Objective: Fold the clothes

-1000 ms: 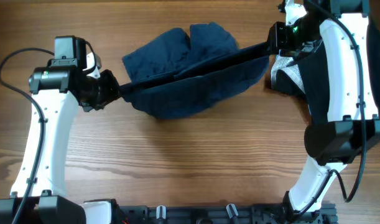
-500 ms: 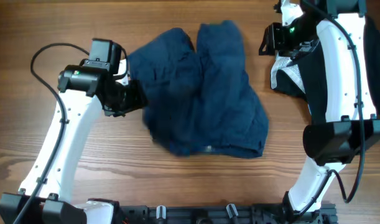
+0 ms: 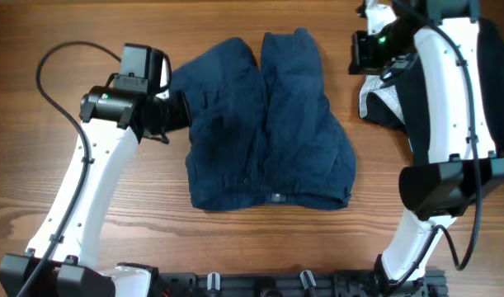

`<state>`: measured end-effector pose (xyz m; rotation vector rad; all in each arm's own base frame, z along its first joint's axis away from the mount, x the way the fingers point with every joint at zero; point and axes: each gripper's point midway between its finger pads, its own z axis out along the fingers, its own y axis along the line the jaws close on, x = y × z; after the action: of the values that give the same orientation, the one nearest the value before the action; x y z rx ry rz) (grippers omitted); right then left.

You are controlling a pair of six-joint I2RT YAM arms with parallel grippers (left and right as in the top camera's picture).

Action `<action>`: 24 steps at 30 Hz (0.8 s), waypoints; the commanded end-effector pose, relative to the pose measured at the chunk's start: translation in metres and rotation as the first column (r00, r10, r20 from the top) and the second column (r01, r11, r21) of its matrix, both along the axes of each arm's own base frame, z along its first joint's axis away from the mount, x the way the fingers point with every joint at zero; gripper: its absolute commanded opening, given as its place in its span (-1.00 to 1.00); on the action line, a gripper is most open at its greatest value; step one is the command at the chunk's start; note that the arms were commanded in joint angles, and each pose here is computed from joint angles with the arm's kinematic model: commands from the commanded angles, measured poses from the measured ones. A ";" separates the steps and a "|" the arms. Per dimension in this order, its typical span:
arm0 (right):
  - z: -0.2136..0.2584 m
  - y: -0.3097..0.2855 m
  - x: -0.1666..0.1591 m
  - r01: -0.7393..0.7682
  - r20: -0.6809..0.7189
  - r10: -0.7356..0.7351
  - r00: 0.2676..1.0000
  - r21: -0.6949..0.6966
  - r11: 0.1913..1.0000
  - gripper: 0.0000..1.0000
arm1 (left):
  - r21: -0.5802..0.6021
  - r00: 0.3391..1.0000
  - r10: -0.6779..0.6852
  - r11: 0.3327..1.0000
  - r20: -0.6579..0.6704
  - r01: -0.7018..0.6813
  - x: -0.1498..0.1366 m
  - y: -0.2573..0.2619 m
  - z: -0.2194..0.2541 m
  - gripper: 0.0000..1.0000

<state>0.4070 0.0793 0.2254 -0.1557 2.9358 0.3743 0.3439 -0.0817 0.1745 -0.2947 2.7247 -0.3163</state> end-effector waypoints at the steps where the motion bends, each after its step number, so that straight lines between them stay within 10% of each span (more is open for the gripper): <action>1: 0.000 0.040 -0.013 -0.100 -0.002 0.100 0.995 0.029 0.995 -0.91 | 0.026 0.996 0.006 1.000 0.091 -0.008 0.028 0.000 0.002 -0.92; 24: -0.155 0.091 -0.072 -0.012 -0.324 0.024 0.946 0.039 0.999 -0.91 | 0.105 0.990 -0.140 0.985 0.027 0.137 0.094 -0.013 -0.115 -0.92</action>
<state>0.3464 0.1720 0.0825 -0.1747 3.2163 0.5138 0.4370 -0.0937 0.0793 -0.1226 2.6854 -0.2497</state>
